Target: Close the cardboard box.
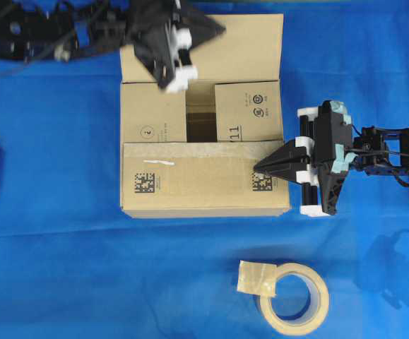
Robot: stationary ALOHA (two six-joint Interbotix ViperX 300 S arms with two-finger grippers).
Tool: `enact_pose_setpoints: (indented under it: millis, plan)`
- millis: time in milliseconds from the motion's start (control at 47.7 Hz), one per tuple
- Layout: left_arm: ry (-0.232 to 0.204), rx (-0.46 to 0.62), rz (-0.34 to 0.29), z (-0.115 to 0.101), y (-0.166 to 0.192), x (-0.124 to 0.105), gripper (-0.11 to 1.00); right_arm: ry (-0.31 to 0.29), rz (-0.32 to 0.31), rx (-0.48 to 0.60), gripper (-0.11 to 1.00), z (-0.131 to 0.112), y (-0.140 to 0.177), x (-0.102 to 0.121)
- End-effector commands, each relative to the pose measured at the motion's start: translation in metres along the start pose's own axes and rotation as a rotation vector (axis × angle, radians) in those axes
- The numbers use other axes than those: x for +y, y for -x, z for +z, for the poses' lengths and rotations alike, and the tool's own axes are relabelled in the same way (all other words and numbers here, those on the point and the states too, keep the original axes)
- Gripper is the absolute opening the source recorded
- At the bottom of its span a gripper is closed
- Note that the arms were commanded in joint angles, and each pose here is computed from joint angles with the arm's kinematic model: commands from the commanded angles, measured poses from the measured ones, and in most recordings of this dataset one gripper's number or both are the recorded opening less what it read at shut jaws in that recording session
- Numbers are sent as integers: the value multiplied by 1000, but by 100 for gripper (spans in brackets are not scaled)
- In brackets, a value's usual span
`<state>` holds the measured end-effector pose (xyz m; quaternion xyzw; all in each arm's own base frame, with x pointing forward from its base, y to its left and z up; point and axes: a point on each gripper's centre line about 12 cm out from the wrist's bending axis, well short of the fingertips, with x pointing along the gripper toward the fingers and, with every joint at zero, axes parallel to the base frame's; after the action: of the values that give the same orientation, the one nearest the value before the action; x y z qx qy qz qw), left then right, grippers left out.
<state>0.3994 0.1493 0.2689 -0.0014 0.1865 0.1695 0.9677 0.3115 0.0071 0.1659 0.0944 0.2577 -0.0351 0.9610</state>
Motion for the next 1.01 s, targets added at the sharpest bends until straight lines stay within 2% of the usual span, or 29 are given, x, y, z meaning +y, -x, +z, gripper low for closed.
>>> enact_pose_setpoints:
  millis: [0, 126, 210, 356, 524, 691, 859, 985]
  plan:
    - [-6, 11, 43, 24, 4, 23, 0, -6, -5, -8, 0, 3, -1, -1]
    - [-48, 119, 73, 23, -5, 46, 0, -1, -3, -13, 0, 4, -1, -1]
    - [-45, 201, 85, 19, -12, 60, 0, -1, -6, -18, 0, 5, -1, -2]
    - [-40, 295, 86, 9, -25, 70, 0, 1, -10, -20, 0, 5, -1, -3]
    - [-38, 393, 65, -8, -36, 69, 0, 1, -14, -21, 0, 5, -1, -5]
    - [-43, 415, 51, -7, -34, 63, 0, 3, -14, -23, 0, 6, -1, -5]
    - [-56, 406, 32, 2, -29, 53, 0, 0, -16, -23, 0, 6, -1, -5]
    - [-74, 379, 9, 21, -16, 39, 0, -1, -19, -31, 0, 7, -1, -6]
